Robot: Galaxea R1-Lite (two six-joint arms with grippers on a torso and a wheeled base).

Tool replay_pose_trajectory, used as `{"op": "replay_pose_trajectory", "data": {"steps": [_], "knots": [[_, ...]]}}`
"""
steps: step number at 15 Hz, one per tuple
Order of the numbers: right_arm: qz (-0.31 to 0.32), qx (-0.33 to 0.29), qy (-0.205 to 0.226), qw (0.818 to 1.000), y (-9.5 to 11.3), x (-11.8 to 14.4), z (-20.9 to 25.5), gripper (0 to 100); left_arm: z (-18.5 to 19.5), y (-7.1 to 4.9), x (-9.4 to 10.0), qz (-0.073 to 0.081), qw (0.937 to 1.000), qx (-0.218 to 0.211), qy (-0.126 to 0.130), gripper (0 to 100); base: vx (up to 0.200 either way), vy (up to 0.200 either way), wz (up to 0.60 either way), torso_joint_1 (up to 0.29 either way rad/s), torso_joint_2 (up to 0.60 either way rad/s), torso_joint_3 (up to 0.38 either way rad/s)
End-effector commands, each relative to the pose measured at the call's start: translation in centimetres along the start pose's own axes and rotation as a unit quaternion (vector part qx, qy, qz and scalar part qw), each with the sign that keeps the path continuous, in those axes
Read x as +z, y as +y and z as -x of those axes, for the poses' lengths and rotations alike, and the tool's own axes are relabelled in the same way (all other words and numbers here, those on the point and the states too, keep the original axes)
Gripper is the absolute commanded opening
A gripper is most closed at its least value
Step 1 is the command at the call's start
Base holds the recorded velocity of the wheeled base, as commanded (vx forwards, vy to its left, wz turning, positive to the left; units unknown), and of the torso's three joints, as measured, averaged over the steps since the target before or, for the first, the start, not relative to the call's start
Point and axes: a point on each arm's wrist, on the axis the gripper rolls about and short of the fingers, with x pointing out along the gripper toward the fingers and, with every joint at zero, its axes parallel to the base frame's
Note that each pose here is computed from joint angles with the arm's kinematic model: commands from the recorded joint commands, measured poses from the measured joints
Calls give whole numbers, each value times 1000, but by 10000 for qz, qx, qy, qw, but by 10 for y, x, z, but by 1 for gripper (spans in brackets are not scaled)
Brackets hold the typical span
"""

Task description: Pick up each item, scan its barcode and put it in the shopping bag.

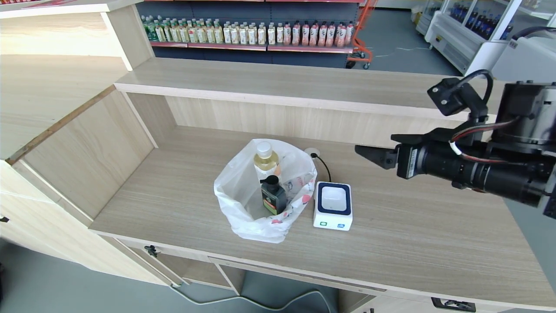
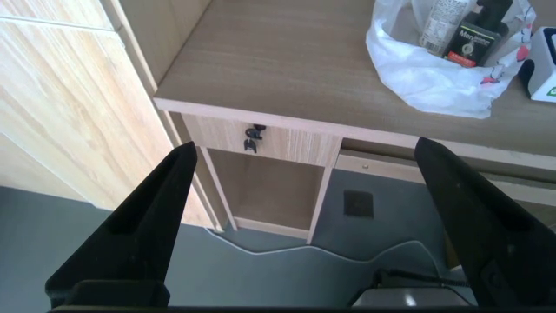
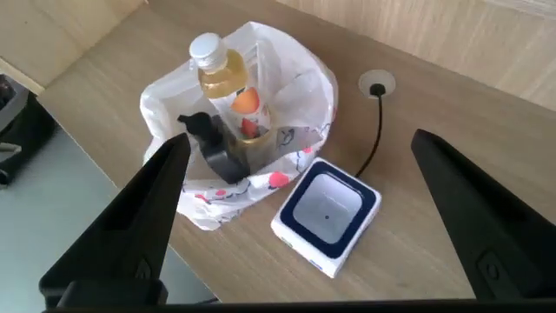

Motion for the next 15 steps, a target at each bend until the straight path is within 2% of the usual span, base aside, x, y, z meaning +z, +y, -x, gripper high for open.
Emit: {"op": "replay_pose_trajectory", "data": {"steps": [1, 2, 4, 6, 8, 9, 10, 11, 12, 13, 15], "knots": [[75, -1710, 41, 9852, -16, -4, 121, 100, 0, 0, 0, 1, 10000, 0, -4, 100, 0, 0, 0, 0, 0, 0], [12, -2319, 218, 9725, -14, -28, 164, 100, 0, 0, 0, 1, 10000, 0, -4, 100, 0, 0, 0, 0, 0, 0], [-87, -2844, 422, 9577, -4, -67, 195, 100, 0, 0, 0, 1, 10000, 0, -4, 100, 0, 0, 0, 0, 0, 0], [-298, -2662, 425, 9625, 10, -118, 218, 100, 0, 0, 0, 1, 10000, 0, 3, 100, 0, 0, 0, 0, 0, 0], [-326, -2489, 339, 9674, 17, -147, 228, 100, 0, 0, 0, 1, 10000, 0, 3, 100, 0, 0, 0, 0, 0, 0], [-308, -2545, 104, 9665, 23, -164, 237, 100, 0, 0, 0, 1, 10000, 0, 3, 100, 0, 0, 0, 0, 0, 0], [-284, -2454, 2, 9690, 25, -170, 240, 100, 0, 0, 0, 1, 10000, 0, -4, 100, 0, 0, 0, 0, 0, 0], [-186, -2272, -387, 9729, 33, -180, 251, 100, 0, 0, 0, 1, 10000, 0, 3, 100, 0, 0, 0, 0, 0, 0], [-219, -2312, -290, 9722, 37, -190, 256, 100, 0, 0, 0, 1, 10000, 0, -4, 100, 0, 0, 0, 0, 0, 0], [-191, -2382, -350, 9704, 39, -192, 258, 100, 0, 0, 0, 1, 10000, -8, -12, 100, 0, 0, 0, 0, 0, 0], [28, -2149, -816, 9732, 44, -194, 264, 100, 0, 0, 0, 1, 10000, 0, 3, 100, 0, 0, 0, 0, 0, 0]]}}
